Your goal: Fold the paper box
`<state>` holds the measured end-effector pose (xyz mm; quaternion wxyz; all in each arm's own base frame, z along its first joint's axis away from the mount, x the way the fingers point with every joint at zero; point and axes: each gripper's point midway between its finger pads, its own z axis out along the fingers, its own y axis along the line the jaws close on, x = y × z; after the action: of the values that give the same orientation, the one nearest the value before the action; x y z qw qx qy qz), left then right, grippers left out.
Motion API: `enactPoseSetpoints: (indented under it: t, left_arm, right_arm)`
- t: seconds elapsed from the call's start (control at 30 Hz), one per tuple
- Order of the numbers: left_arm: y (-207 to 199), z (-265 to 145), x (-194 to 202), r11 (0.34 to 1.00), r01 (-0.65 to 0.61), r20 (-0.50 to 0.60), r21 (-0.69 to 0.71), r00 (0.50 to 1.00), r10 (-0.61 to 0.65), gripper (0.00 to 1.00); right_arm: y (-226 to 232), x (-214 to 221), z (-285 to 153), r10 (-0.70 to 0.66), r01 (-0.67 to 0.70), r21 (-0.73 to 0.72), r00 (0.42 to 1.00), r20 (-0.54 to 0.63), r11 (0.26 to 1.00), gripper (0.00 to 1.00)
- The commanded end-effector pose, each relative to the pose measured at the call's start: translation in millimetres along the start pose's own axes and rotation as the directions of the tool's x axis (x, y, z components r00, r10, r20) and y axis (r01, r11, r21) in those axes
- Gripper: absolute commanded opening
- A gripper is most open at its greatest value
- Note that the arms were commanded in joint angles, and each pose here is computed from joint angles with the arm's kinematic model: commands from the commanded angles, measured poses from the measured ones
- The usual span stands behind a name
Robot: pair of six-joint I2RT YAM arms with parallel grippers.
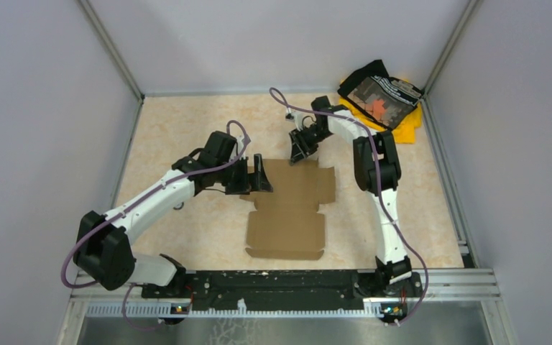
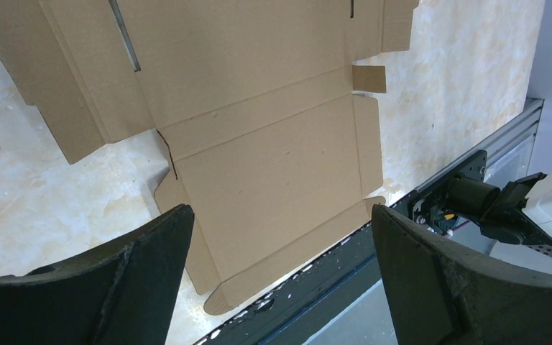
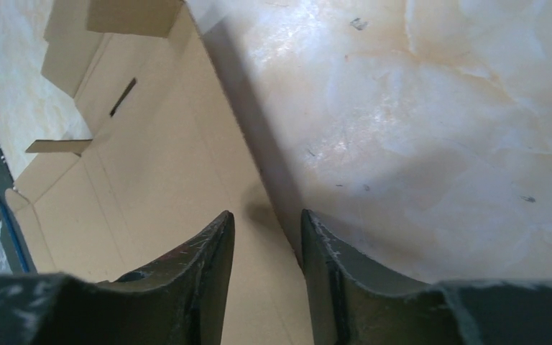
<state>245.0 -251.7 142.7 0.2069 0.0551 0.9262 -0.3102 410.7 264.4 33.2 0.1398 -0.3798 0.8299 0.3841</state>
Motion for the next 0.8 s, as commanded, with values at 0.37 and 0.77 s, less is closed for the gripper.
enactPoseSetpoints:
  t: [0.37,0.77]
  left_arm:
    - [-4.7,-2.3,-4.5,0.999,-0.026,0.031,0.032,0.999,0.025,0.99]
    - [0.0,2.6,-37.5,0.999,-0.035,0.116,0.019,0.993,0.032,0.99]
  right_arm:
    - [-12.8,6.3,-2.3,-0.036,0.038,0.151,0.999,-0.016,0.988,0.09]
    - [-4.1,2.6,-37.8,-0.109,0.071,0.428,0.992,0.064,0.901,0.0]
